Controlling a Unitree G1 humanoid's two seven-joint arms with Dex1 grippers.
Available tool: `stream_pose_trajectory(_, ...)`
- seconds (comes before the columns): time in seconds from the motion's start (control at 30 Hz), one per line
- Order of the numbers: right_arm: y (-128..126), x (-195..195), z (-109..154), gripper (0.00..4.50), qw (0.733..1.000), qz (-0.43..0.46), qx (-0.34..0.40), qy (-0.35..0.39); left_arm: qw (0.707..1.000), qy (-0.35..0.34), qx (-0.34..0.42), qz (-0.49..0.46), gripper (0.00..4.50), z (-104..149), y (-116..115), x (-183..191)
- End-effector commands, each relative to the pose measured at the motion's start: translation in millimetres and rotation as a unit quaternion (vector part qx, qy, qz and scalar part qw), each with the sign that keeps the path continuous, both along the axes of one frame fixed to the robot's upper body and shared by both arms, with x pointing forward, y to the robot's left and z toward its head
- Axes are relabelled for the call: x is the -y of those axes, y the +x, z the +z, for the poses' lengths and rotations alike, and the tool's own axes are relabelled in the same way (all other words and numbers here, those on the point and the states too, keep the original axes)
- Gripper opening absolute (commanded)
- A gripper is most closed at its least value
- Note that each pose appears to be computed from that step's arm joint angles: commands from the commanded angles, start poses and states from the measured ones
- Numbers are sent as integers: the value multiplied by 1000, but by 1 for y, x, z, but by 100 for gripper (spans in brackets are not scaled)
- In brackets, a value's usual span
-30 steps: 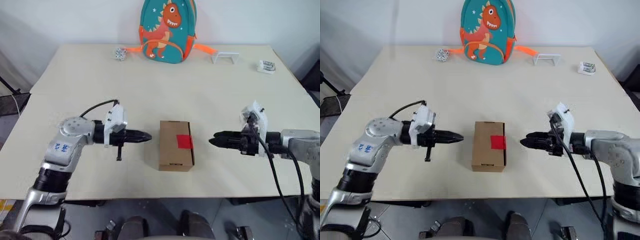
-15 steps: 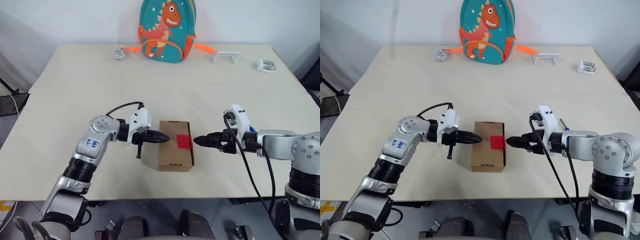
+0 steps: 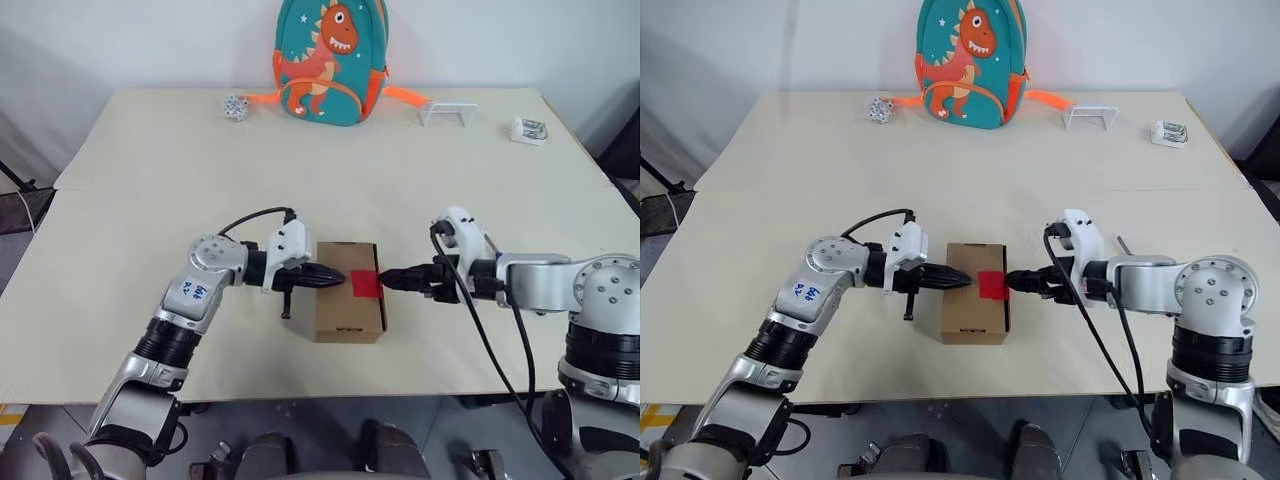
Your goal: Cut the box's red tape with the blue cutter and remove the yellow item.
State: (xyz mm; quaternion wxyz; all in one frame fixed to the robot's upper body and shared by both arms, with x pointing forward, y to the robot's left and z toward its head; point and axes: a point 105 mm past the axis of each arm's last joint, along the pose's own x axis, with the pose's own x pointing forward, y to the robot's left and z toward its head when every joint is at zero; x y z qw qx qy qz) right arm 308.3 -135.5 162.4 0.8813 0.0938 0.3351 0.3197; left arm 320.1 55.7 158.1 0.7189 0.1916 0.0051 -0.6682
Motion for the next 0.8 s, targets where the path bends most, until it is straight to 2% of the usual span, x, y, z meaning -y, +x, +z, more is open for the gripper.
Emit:
stream_pose_trajectory(0.03, -3, -5, 3, 446, 1000, 10, 5, 3, 1000, 2, 8, -7, 0, 1, -4, 4)
stream_pose_trajectory(0.3, -3, 0, -4, 446, 1000, -2, -6, -11, 1000, 5, 5, -7, 0, -1, -6, 3)
stream_pose_trajectory(0.47, -5, 6, -11, 446, 999, -5, -14, -48, 1000, 6, 2, -9, 0, -2, -6, 3)
stream_pose_trajectory(0.8, -8, -3, -21, 446, 997, 10, -24, -70, 1000, 6, -4, -13, 0, -5, -8, 6)
